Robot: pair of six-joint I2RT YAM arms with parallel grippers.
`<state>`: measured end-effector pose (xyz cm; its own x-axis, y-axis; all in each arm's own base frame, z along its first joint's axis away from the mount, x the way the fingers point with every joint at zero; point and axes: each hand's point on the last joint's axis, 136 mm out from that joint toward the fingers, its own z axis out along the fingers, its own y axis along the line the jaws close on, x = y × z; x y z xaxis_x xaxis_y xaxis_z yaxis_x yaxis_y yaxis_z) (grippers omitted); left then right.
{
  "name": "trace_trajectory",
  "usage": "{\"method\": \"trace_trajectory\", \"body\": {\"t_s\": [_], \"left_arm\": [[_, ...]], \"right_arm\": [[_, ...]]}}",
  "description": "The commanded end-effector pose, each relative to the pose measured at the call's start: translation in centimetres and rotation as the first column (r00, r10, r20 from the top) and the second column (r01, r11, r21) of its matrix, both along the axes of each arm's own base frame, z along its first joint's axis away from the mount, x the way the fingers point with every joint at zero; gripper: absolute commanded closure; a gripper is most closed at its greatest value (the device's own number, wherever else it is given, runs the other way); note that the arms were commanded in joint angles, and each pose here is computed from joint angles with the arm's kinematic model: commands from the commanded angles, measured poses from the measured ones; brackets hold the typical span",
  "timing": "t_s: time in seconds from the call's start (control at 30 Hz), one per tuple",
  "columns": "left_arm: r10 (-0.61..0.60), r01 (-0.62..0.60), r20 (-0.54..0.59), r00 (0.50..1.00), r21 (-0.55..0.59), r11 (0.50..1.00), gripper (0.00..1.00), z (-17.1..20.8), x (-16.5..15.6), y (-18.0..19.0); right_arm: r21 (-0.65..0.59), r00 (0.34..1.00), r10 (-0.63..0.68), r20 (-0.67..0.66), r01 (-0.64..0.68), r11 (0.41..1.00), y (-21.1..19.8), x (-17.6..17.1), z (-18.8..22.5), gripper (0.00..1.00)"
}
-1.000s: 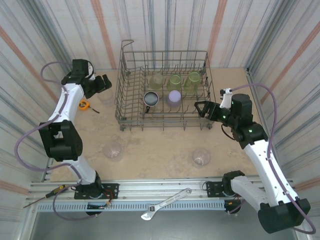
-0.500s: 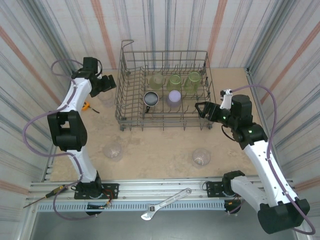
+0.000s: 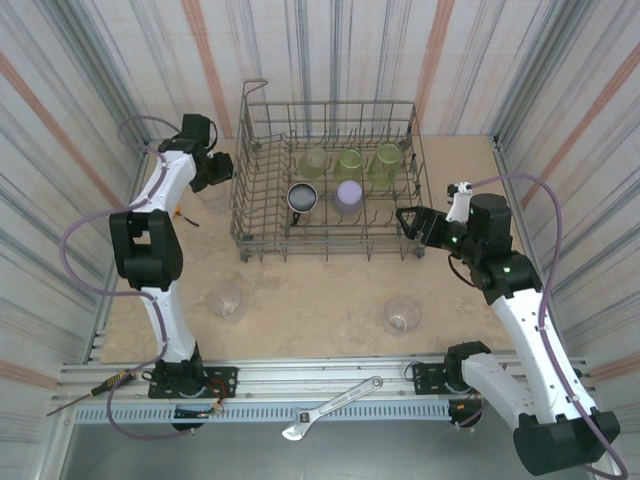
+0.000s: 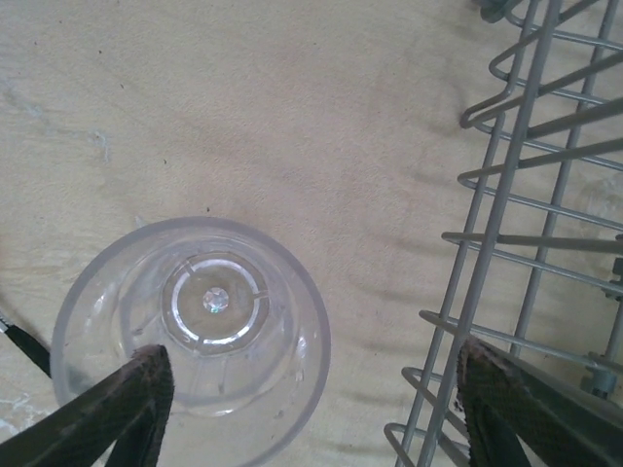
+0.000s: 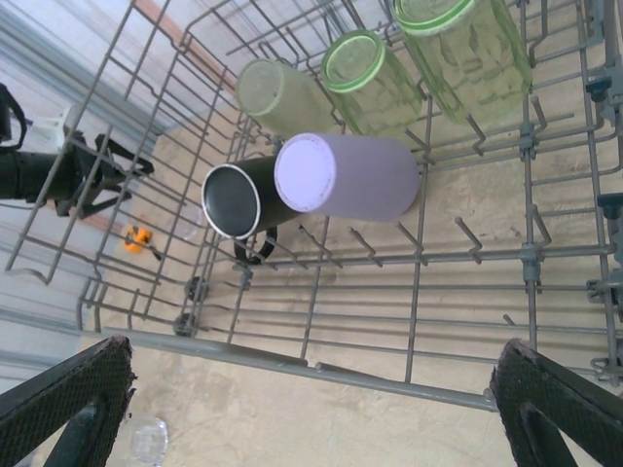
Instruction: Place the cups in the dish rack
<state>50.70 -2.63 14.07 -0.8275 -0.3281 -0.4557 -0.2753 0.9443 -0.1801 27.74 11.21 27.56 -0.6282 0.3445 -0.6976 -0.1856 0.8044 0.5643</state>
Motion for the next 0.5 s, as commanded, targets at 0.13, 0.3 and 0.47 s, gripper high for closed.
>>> {"method": "trace_trajectory", "body": {"t_s": [0.13,0.3,0.47], "left_arm": [[0.001,0.001,-0.066,0.998,0.025,1.000,0.36,-2.1,0.0,0.1],[0.001,0.003,-0.094,0.996,0.035,0.999,0.48,-3.4,0.1,0.3],[0.009,-0.001,-0.121,0.993,0.068,0.998,0.52,-4.4,0.2,0.9]], "right_arm": [[-0.010,0.999,-0.017,0.028,0.017,1.000,-0.6,-0.7,0.9,0.01],[-0.011,0.999,-0.015,0.030,0.015,1.000,-0.6,-0.6,1.2,0.01],[-0.007,1.000,-0.014,0.025,0.014,1.000,-0.6,-0.7,1.3,0.01]]}}
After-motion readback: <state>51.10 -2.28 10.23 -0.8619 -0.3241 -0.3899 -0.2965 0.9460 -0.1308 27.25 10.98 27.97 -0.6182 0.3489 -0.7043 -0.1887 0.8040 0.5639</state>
